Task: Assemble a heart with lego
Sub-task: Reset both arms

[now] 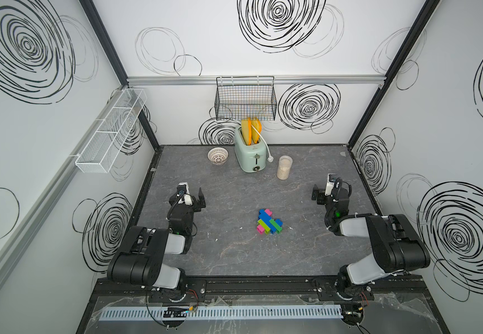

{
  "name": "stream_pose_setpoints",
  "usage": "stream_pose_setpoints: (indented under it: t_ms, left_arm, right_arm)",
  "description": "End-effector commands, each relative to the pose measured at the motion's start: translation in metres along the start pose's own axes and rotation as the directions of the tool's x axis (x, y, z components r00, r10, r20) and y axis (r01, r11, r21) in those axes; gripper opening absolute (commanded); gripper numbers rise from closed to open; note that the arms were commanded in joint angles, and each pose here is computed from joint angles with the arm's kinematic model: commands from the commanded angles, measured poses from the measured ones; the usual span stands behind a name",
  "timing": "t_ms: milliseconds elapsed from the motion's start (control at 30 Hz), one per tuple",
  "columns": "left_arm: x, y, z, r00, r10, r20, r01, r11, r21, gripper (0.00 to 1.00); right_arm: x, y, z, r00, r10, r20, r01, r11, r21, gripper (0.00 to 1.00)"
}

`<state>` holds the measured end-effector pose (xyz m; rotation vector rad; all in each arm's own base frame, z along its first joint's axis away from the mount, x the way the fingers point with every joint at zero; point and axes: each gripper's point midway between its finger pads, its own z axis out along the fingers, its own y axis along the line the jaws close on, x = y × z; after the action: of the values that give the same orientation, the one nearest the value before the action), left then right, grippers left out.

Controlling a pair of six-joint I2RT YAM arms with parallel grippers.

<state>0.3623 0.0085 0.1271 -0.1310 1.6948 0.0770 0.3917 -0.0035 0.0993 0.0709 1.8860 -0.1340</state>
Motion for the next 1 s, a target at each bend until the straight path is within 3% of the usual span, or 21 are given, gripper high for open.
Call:
stream_pose_setpoints:
  t_ms: [0,67,133,200,267,967]
  left_arm:
    - [-0.021,-0.001,0.0,0.997,0.004,0.081,-0.004,1.0,-0.003,0.97]
    - [-0.021,0.0,0.0,0.997,0.005,0.08,-0.004,1.0,-0.004,0.97]
    - [-0.021,-0.001,0.001,0.997,0.003,0.081,-0.003,1.0,-0.003,0.97]
    - [-0.021,-0.001,0.0,0.997,0.004,0.08,-0.004,1.0,-0.003,0.97]
    - [-0.021,-0.001,0.0,0.997,0.005,0.081,-0.004,1.0,-0.003,0.97]
    - [-0.021,-0.001,0.001,0.997,0.009,0.079,-0.008,1.0,-0.005,0.97]
  right_arm:
    - [-0.019,0.0,-0.022,0.989,0.027,0.146,-0.014,0.996,-0.093,0.99]
    - [-0.022,0.003,-0.032,0.97,0.051,0.237,-0.011,0.986,-0.166,0.99]
    - [-0.013,0.005,-0.023,0.99,0.032,0.14,-0.008,0.986,-0.169,0.99]
    - [-0.018,0.003,-0.028,0.978,0.051,0.203,-0.016,0.986,-0.169,0.99]
    - [-0.013,0.004,-0.024,0.988,0.036,0.153,-0.009,0.985,-0.173,0.99]
    - [-0.015,0.004,-0.025,0.985,0.041,0.165,-0.011,0.983,-0.184,0.99]
